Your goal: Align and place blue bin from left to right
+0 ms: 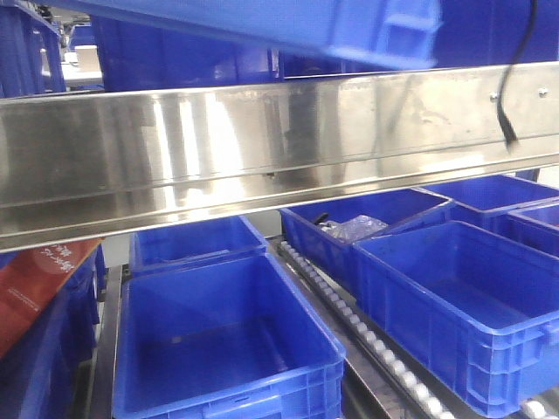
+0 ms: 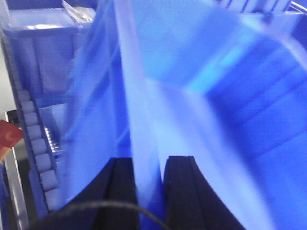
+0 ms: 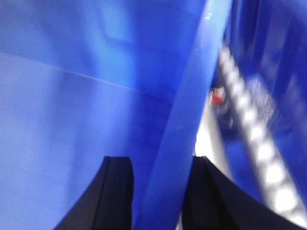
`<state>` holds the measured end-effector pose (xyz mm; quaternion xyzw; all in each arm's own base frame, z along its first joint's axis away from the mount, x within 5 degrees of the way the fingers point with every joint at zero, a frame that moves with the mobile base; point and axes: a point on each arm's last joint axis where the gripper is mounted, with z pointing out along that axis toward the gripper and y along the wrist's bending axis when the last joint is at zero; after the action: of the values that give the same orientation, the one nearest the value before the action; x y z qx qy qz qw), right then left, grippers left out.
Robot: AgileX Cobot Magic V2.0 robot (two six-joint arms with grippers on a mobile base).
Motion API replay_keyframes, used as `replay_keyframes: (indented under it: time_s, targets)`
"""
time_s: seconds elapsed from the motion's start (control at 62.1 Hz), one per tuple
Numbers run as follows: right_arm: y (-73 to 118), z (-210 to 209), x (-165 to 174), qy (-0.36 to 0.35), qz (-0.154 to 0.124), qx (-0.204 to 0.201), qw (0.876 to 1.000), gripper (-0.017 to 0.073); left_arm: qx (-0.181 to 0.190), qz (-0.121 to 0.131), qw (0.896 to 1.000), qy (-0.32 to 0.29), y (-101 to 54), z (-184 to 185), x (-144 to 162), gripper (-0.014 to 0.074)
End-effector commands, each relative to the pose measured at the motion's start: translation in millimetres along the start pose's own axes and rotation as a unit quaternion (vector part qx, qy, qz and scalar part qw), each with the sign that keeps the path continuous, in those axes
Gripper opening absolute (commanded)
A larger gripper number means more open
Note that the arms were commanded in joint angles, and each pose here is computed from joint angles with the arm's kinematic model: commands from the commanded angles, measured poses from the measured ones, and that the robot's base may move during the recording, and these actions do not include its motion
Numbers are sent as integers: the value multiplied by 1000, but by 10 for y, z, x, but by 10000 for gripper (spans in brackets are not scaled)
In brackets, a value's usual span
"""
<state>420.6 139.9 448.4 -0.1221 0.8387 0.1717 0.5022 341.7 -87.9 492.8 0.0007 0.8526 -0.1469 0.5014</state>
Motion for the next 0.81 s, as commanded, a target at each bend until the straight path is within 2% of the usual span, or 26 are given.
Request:
replay_keyframes:
  time_s: [0.0, 0.129, 0.177, 0.467, 0.531, 0.725, 0.789]
  targets:
    - [151, -231, -361, -141, 28, -42, 989, -64, 77, -29, 997, -14, -223, 4, -19, 12]
    - [86, -83, -372, -146, 24, -38, 988, -64, 76, -33, 997, -5, -224, 65, 7, 12]
    - [76, -25, -371, -148, 17, -37, 988, -64, 72, -43, 996, 0, -216, 90, 17, 12]
    - [49, 185, -449, -186, 9, -42, 982, -64, 2, -54, 999, -1, -84, 195, 35, 12]
    - [53, 175, -475, -195, 7, -44, 980, -64, 0, -56, 998, 0, -79, 215, 41, 12]
    - [53, 166, -508, -213, 8, -45, 976, -64, -1, -93, 996, 2, -71, 328, 63, 12]
    - [54, 164, -513, -216, 10, -45, 975, -64, 2, -95, 995, -2, -75, 343, 59, 12]
